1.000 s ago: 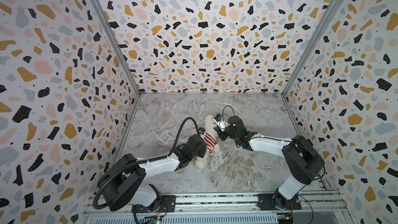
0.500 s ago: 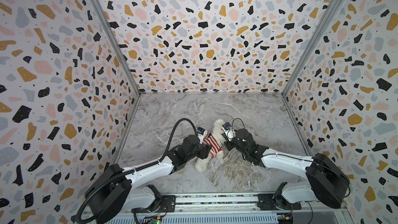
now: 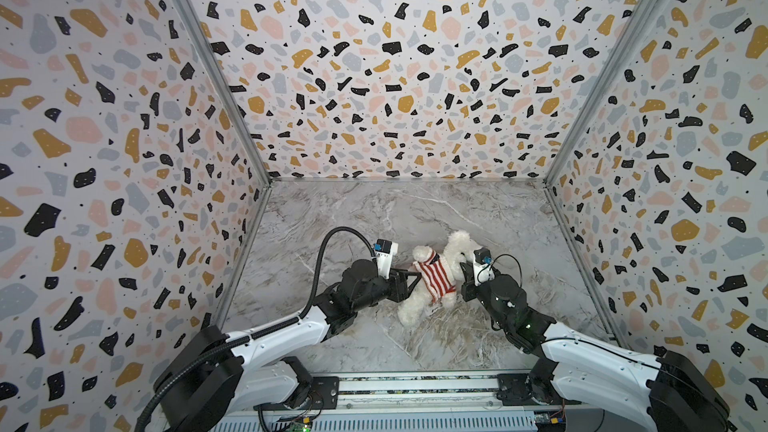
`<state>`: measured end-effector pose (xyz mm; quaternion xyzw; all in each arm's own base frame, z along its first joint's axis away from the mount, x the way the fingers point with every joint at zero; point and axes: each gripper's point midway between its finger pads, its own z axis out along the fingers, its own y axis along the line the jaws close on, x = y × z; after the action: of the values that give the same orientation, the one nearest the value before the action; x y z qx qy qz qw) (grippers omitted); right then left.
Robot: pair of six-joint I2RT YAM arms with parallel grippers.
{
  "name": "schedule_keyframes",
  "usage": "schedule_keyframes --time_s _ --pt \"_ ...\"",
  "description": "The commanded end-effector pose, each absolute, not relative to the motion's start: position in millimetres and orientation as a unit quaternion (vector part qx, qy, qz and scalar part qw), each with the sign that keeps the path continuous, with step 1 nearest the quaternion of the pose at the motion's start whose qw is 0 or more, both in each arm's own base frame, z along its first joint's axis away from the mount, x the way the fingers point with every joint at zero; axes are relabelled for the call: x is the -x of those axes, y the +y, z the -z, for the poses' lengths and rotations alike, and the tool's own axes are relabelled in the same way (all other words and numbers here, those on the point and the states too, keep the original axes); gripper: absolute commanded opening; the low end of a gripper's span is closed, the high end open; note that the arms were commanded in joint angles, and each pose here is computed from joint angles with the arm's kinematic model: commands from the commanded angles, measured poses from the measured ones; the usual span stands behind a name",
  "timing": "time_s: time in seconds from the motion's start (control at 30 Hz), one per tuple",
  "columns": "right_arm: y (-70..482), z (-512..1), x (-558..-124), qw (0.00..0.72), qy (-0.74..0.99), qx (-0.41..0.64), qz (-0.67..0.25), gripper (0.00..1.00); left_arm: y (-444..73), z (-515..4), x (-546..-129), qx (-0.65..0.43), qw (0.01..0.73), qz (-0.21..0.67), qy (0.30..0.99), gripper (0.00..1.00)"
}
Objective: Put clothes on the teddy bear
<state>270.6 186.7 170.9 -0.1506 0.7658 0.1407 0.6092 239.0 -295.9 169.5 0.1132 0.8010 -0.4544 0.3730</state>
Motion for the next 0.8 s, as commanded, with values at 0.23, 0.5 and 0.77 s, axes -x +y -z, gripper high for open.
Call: schedule_keyframes --time_s 0.23,0.5,0.77 --pt "182 -205 -265 0.659 0.72 0.109 -0.187 0.0 -316 -188 -250 -0.058 0.367 0.527 0.765 0.45" --pt "179 -205 -260 0.662 0.716 0.103 -0.196 0.0 -328 -192 -258 -0.027 0.352 0.566 0.745 0.4" --pt "178 -207 -258 0.666 0.711 0.102 -0.203 0.0 -334 -180 -266 -0.004 0.344 0.562 0.753 0.32"
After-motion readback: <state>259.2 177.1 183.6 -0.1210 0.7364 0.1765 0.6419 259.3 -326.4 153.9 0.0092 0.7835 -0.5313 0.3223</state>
